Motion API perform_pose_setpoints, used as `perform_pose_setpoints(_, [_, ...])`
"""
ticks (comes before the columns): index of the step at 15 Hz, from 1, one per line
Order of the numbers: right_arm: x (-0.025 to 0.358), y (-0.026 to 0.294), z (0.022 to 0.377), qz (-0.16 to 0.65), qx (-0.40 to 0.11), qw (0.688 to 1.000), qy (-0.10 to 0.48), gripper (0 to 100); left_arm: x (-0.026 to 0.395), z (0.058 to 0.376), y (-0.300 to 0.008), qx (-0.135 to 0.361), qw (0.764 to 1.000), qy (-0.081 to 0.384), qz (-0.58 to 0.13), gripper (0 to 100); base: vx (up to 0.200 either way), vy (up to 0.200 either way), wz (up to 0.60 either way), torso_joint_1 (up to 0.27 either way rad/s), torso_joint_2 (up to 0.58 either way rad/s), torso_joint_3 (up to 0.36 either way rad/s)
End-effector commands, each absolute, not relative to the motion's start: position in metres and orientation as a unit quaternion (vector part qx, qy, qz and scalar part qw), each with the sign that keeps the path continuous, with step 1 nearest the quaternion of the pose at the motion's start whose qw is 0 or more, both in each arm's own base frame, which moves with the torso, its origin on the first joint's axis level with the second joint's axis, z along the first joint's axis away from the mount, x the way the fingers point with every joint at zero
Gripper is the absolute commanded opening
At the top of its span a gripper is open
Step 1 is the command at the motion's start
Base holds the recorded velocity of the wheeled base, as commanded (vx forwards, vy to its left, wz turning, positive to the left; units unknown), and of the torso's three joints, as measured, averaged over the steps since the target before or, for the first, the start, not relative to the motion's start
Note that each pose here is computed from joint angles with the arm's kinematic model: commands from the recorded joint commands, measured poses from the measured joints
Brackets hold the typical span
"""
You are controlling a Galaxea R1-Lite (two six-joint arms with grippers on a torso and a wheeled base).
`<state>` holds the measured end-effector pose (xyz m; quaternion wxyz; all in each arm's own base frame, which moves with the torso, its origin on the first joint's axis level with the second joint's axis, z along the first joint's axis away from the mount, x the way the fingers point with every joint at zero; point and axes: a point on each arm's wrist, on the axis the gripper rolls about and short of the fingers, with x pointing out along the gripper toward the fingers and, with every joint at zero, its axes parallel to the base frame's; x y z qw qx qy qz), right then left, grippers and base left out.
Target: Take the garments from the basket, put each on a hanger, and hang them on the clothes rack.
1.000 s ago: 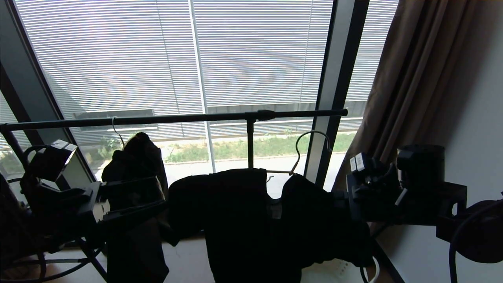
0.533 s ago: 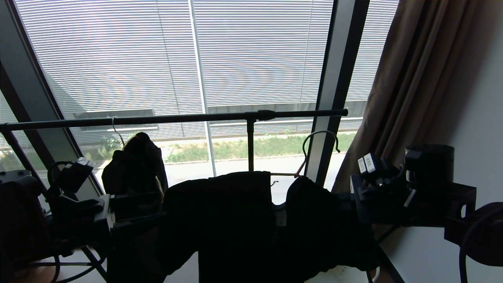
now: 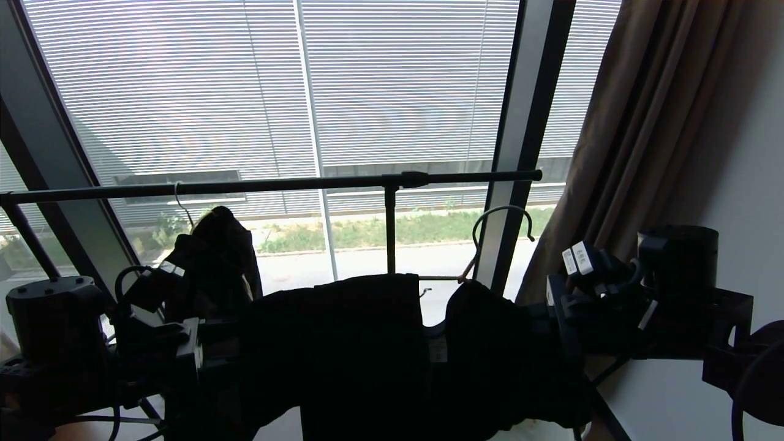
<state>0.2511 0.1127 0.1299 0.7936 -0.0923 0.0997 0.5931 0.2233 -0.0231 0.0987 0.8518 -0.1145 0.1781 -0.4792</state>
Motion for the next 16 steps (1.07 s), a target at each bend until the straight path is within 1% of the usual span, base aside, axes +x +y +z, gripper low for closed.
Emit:
perform_pose_setpoints(1, [0.249,0.113,0.133,0.595,-0.094,0.793,0.093,0,0.228,0.090,-0.024,-0.121,0.848,0.191,-0.479,100,0.000,0.000,0.00,0.000,0.00,0.000])
perform_pose_setpoints(2, [0.249,0.113,0.133,0.594,-0.094,0.793,0.094,0,0.228,0.090,-0.024,-0.120,0.851,0.190,-0.474,0,0.000,0.000,0.00,0.000,0.00,0.000])
perform_pose_setpoints(5, [0.250,0.114,0.132,0.594,-0.094,0.793,0.095,0,0.228,0.093,-0.024,-0.111,0.857,0.176,-0.472,0,0.000,0.000,0.00,0.000,0.00,0.000])
perform_pose_setpoints(7, [0.252,0.114,0.131,0.592,-0.093,0.794,0.097,0,0.226,0.094,-0.022,-0.100,0.863,0.153,-0.471,0,0.000,0.000,0.00,0.000,0.00,0.000])
perform_pose_setpoints(11, [0.265,0.098,0.130,0.567,-0.090,0.813,0.101,0,0.227,0.093,-0.015,-0.092,0.873,0.134,-0.459,0,0.000,0.000,0.00,0.000,0.00,0.000])
perform_pose_setpoints(13, [0.272,0.092,0.128,0.555,-0.088,0.821,0.101,0,0.229,0.096,-0.003,-0.089,0.886,0.119,-0.439,0,0.000,0.000,0.00,0.000,0.00,0.000])
perform_pose_setpoints(16, [0.274,0.092,0.129,0.554,-0.092,0.823,0.090,0,0.229,0.095,-0.002,-0.090,0.887,0.119,-0.436,0,0.000,0.000,0.00,0.000,0.00,0.000])
